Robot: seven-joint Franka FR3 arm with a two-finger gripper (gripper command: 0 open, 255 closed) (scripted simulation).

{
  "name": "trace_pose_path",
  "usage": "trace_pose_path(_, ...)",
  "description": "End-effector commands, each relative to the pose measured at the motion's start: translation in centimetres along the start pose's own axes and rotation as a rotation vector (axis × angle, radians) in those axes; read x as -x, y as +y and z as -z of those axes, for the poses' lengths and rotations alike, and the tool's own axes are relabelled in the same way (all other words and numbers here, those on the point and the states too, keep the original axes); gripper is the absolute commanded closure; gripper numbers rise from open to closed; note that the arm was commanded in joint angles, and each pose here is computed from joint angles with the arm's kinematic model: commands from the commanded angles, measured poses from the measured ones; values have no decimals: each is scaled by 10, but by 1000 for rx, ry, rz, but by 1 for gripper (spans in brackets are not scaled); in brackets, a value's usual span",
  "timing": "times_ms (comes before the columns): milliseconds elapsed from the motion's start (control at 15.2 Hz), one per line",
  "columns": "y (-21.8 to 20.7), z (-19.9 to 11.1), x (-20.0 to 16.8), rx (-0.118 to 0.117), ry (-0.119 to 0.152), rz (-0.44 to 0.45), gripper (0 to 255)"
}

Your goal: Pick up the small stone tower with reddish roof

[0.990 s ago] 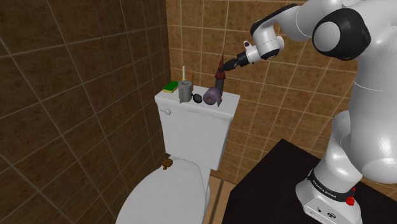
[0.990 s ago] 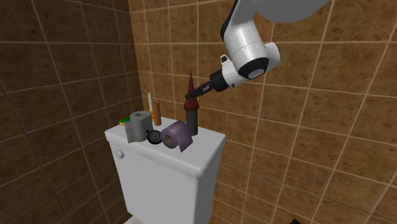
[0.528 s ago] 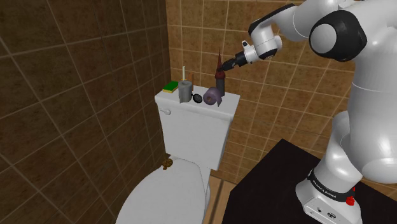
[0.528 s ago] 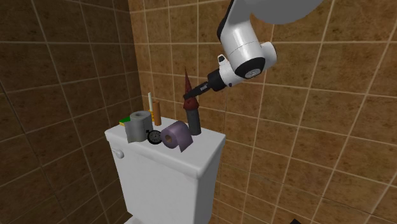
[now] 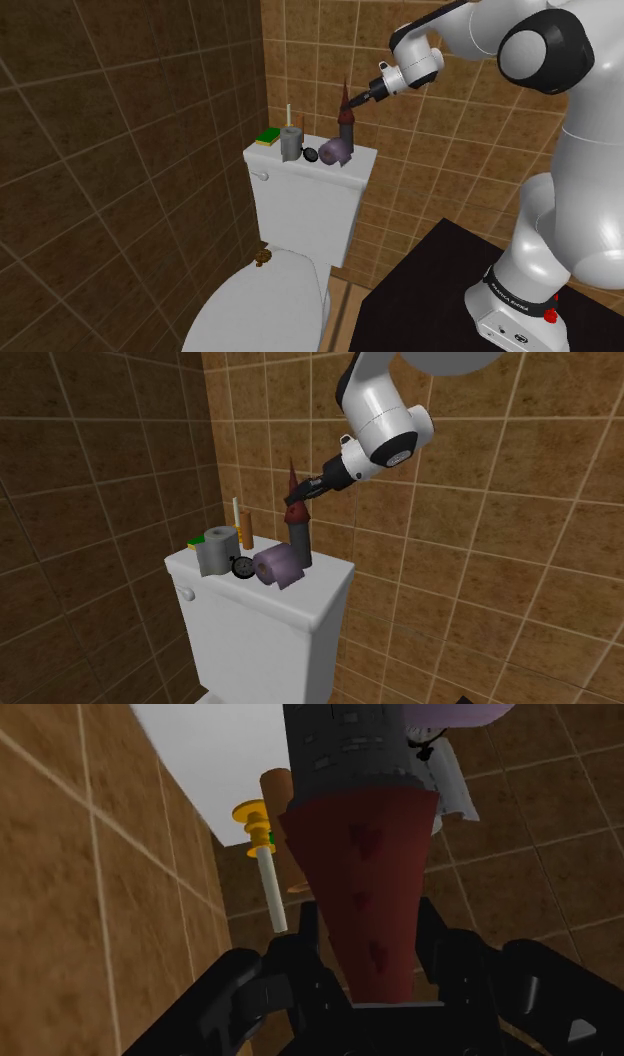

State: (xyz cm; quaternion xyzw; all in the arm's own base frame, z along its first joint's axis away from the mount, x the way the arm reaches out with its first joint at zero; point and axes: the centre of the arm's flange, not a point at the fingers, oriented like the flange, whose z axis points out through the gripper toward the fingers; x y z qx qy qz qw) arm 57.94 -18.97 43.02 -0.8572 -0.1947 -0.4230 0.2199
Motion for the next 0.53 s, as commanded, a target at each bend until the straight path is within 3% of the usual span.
trace_pose_path(0, 5, 14, -9, 29, -1, -49, 255)
trace_pose_path(462, -1, 29, -32, 29, -1, -49, 255)
